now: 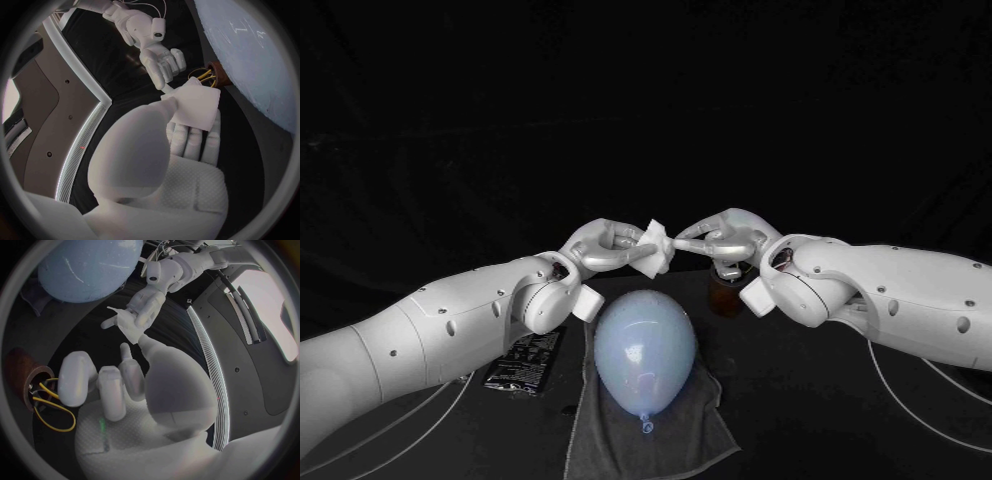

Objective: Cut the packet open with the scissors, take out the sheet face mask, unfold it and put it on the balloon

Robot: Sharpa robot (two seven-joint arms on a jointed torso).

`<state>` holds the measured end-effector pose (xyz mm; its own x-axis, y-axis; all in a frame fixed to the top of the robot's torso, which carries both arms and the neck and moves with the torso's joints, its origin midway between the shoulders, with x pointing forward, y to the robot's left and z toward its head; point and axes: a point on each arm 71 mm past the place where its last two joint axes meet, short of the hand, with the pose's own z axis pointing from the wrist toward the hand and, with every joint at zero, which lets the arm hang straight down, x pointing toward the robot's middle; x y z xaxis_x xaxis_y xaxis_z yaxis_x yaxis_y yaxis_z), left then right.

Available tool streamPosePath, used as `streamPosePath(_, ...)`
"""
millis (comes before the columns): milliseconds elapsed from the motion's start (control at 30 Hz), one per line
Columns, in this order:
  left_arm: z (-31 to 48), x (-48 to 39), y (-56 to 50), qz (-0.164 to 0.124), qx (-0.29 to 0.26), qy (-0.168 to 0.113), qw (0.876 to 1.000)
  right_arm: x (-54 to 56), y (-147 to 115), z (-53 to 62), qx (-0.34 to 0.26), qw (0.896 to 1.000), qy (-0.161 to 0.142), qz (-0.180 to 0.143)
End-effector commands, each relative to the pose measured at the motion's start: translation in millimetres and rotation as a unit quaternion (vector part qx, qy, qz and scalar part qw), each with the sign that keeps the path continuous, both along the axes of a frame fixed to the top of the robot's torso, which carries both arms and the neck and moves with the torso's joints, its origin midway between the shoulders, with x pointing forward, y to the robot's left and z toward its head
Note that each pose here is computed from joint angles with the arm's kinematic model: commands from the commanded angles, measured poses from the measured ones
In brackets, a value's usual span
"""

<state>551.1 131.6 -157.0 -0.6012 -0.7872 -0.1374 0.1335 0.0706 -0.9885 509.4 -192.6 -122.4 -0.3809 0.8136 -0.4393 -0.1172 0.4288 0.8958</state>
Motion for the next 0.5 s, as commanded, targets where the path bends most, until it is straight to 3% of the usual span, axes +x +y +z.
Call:
streamPosePath(33, 1.9, -0.7, -1.7, -0.005, -0.007, 0.001, 1.0, 0.0, 4.3, -1.2, 0.007, 1.0, -0.001, 0.017)
streamPosePath(500, 2.0, -1.2, -2.4, -0.008, -0.007, 0.002, 1.0, 1.3, 12.5, -3.9, 0.008, 1.0, -0.003, 0.024)
